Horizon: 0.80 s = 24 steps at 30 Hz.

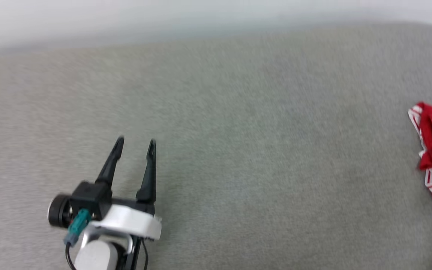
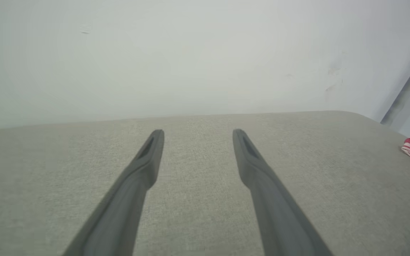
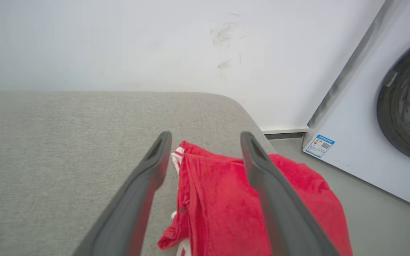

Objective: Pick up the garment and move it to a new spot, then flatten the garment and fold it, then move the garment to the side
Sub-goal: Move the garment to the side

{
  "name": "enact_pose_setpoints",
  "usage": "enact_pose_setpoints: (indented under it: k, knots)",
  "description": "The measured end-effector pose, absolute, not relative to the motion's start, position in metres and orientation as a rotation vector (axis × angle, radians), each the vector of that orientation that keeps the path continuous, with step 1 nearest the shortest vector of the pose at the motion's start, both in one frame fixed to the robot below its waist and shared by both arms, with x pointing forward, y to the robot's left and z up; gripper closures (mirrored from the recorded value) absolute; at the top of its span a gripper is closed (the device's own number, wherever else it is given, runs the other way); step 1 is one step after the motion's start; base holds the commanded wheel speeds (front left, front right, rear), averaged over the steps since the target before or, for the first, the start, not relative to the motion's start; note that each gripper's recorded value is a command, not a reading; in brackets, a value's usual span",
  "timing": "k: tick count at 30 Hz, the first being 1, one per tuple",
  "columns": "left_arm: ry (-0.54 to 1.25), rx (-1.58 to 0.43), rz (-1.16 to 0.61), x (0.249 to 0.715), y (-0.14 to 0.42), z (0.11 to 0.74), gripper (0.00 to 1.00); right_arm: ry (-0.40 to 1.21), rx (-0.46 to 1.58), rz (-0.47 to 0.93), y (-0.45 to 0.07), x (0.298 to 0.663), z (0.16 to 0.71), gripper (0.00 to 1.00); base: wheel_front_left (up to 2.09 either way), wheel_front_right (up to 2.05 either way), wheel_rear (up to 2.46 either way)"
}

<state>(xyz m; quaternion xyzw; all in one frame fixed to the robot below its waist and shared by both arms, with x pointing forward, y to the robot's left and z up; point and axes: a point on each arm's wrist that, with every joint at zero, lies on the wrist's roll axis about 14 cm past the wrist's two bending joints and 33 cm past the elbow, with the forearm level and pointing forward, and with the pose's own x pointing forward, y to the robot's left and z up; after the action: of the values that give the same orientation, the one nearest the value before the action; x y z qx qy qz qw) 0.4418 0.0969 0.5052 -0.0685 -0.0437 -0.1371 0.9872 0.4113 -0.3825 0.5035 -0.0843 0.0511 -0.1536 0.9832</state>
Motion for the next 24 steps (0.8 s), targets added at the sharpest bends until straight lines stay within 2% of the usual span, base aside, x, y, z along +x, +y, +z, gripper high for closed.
enact_pose_setpoints:
  k: [6,14,18,24]
  knots:
    - [-0.087,-0.103,-0.175,0.409,0.131,0.511,0.0,0.064,-0.062,-0.192,-0.311,0.392,0.495,0.0,0.0,0.0,0.0]
    - [-0.106,-0.083,-0.059,0.371,0.171,0.519,0.0,-0.009,0.035,-0.009,-0.219,0.37,0.52,0.0,0.0,0.0,0.0]
    - [-0.126,-0.078,-0.033,0.357,0.181,0.525,0.0,-0.068,0.049,0.056,-0.193,0.36,0.544,0.0,0.0,0.0,0.0]
    - [-0.126,-0.068,-0.011,0.341,0.189,0.524,0.0,-0.067,0.054,0.062,-0.188,0.338,0.554,0.0,0.0,0.0,0.0]
